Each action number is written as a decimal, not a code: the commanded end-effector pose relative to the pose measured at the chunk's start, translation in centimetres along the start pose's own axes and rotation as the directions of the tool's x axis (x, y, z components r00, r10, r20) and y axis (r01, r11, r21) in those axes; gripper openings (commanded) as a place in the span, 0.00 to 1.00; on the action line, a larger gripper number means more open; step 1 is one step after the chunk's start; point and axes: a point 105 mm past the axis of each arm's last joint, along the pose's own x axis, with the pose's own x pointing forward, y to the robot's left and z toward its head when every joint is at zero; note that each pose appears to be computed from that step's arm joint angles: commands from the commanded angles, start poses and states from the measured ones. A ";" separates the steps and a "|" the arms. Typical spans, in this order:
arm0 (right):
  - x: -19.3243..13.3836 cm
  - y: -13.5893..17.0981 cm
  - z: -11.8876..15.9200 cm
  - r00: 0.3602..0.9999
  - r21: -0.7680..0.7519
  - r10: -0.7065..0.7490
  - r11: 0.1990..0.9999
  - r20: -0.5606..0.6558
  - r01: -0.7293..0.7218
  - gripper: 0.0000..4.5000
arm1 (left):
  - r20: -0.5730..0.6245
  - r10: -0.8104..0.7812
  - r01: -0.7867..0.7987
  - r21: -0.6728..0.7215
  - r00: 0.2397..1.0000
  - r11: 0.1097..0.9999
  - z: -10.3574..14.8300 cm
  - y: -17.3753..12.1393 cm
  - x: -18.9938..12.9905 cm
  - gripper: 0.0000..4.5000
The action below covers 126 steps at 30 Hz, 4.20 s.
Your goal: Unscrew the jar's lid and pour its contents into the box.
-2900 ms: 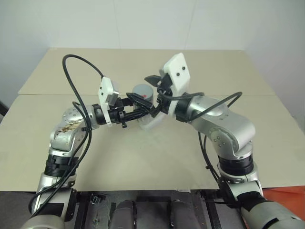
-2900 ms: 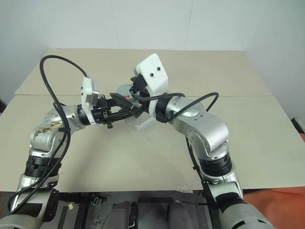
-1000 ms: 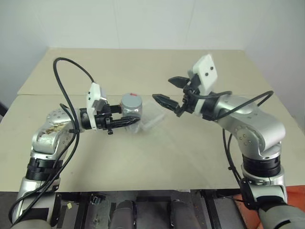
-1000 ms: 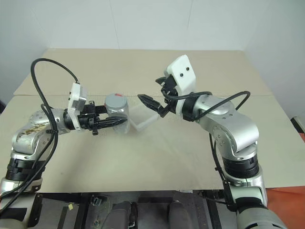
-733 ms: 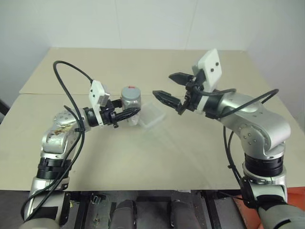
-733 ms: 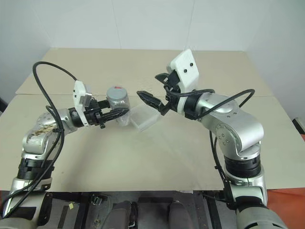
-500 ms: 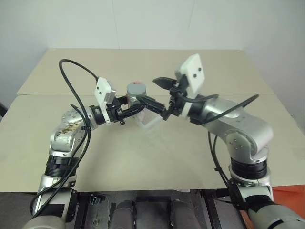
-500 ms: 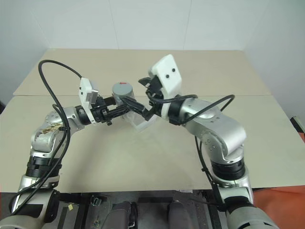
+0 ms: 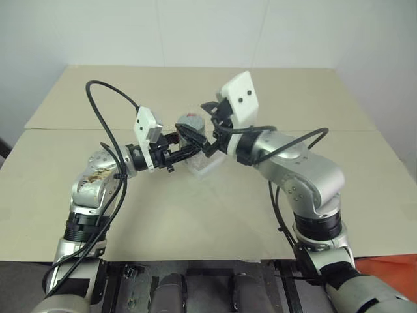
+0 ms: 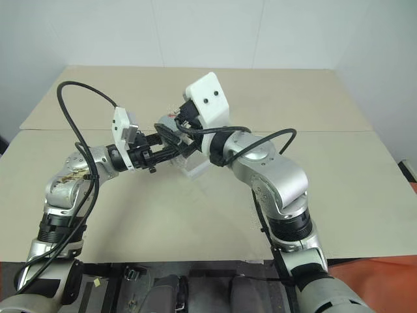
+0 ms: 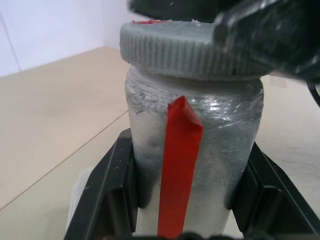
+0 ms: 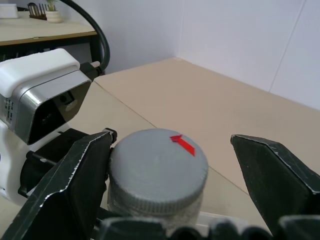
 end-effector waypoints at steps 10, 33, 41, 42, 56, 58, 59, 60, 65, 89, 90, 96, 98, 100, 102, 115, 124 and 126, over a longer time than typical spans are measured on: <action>0.0 -0.5 1.2 0.999 -0.037 -0.010 0.999 0.049 0.011 0.98 | 0.034 -0.028 0.025 0.066 0.999 0.997 2.0 -0.3 -0.5 0.50; -3.2 -1.7 0.2 1.000 -0.078 0.012 0.997 0.012 -0.011 0.98 | 0.002 -0.072 0.072 0.074 0.997 0.995 2.2 -1.1 -2.4 0.50; -3.6 -2.0 0.1 1.000 -0.079 0.011 0.997 0.010 -0.011 0.98 | -0.003 -0.083 0.083 0.070 0.997 0.994 2.1 -1.5 -2.8 0.50; -3.6 -2.0 0.1 1.000 -0.079 0.011 0.997 0.010 -0.010 0.98 | -0.004 -0.084 0.084 0.070 0.996 0.994 2.1 -1.5 -2.8 0.50; -6.1 -1.8 -1.2 0.991 -0.118 0.111 0.986 -0.078 -0.120 0.98 | -0.014 -0.069 0.069 0.067 0.998 0.995 1.8 -1.3 -3.5 0.50; -6.7 -1.8 -1.0 0.986 -0.114 0.152 0.981 -0.075 -0.160 0.98 | -0.015 -0.068 0.069 0.067 0.998 0.995 1.8 -1.2 -3.5 0.50; -6.8 -1.6 -0.7 0.982 -0.108 0.178 0.977 -0.063 -0.184 0.98 | -0.012 -0.075 0.075 0.064 0.997 0.995 1.8 -1.2 -3.5 0.50; -6.9 -1.4 -0.3 0.978 -0.099 0.204 0.973 -0.045 -0.207 0.98 | -0.009 -0.081 0.082 0.062 0.997 0.995 1.8 -1.3 -3.4 0.50; -6.6 -0.4 1.3 0.956 -0.057 0.293 0.955 0.035 -0.290 0.98 | 0.006 -0.135 0.135 0.048 0.991 0.990 1.7 -1.9 -2.7 0.50; -2.3 0.5 1.2 0.949 -0.006 0.305 0.952 0.076 -0.306 0.98 | 0.005 -0.237 0.236 0.058 0.972 0.970 1.5 -2.6 -1.2 0.50; -2.3 0.5 1.3 0.948 -0.004 0.309 0.951 0.082 -0.309 0.98 | 0.004 -0.237 0.236 0.058 0.972 0.970 1.5 -2.6 -1.2 0.50; -2.4 0.8 1.5 0.943 0.004 0.318 0.948 0.098 -0.320 0.90 | -0.001 -0.237 0.237 0.059 0.972 0.970 1.5 -2.7 -1.3 0.50; -2.5 0.8 1.4 0.942 0.008 0.322 0.946 0.098 -0.324 0.78 | -0.002 -0.238 0.237 0.059 0.971 0.970 1.4 -2.7 -1.3 0.50; -2.5 0.9 1.4 0.941 0.007 0.325 0.945 0.100 -0.327 0.64 | -0.002 -0.238 0.238 0.060 0.971 0.969 1.4 -2.7 -1.3 0.50; -2.6 1.0 1.5 0.938 0.010 0.332 0.942 0.100 -0.334 0.61 | -0.004 -0.239 0.239 0.061 0.971 0.969 1.5 -2.7 -1.3 0.50; -3.5 -3.0 3.2 0.976 -0.026 0.154 0.988 0.152 -0.152 0.61 | -0.050 -0.116 0.119 0.045 0.992 0.992 0.6 -1.0 -4.1 0.50; -5.1 -10.7 -4.2 0.924 0.010 -0.372 0.927 -0.088 0.374 0.61 | 0.017 0.087 -0.088 0.068 0.996 0.994 2.1 0.9 -6.6 0.50; -5.4 -11.8 -6.9 0.864 -0.033 -0.470 0.881 -0.178 0.473 0.61 | 0.028 0.111 -0.113 0.069 0.993 0.991 2.2 1.1 -6.7 0.50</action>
